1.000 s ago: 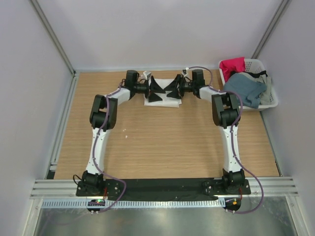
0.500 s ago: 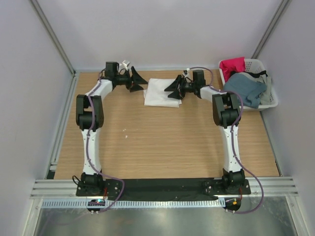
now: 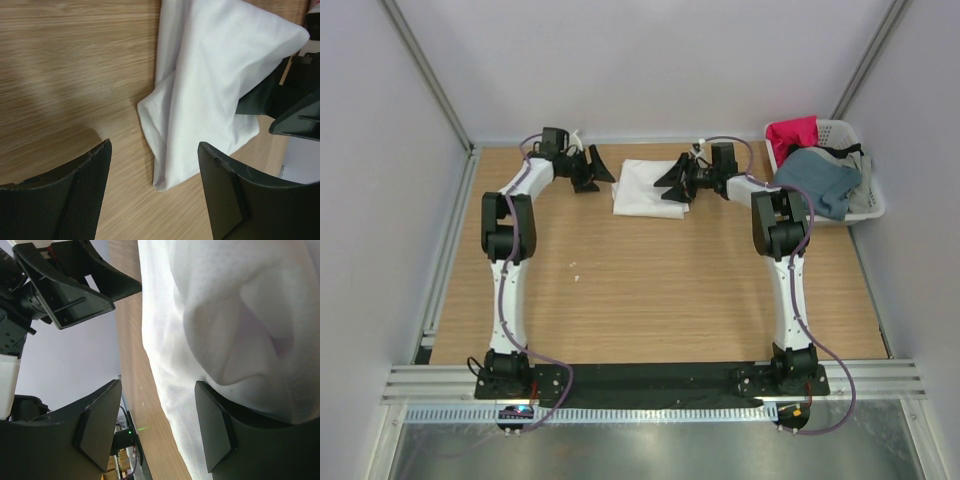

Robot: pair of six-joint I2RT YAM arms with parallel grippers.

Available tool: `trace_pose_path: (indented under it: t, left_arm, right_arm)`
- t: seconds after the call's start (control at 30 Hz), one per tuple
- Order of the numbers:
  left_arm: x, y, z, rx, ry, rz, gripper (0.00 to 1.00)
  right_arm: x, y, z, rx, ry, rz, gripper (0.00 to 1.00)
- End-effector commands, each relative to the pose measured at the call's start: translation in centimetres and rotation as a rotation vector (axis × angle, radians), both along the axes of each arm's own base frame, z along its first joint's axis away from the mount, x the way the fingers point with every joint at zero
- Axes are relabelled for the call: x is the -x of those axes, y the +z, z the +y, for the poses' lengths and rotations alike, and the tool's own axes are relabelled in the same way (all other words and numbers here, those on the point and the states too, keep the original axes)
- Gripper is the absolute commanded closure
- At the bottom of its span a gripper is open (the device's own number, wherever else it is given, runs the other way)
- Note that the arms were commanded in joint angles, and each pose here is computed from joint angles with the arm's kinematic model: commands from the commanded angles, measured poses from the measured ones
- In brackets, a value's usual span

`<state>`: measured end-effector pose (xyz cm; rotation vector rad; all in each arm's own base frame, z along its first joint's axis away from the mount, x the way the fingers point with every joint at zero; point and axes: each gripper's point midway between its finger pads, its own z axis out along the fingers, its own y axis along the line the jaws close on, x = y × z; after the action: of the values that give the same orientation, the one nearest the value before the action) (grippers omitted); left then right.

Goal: Fold and stack the t-shirts
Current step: Fold the tshirt, then neatly place the folded tshirt to the corner

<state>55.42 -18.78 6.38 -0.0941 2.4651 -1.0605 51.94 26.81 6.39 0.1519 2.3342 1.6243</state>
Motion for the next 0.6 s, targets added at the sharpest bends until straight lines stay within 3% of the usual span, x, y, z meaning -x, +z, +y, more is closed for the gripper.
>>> trace_pose_path:
  t: [0.0,0.57]
  left_arm:
    - [-0.2,-1.4,-0.1,-0.023,-0.006,0.008,0.29]
    - [0.2,-3.8,-6.8,0.112,-0.088,0.042,0.32]
  right_arm:
    - [-0.9,2.3,0.0,-0.003,-0.001,-0.068,0.33]
    - [-0.2,1.9,-0.3,0.016,-0.001,-0.058,0.33]
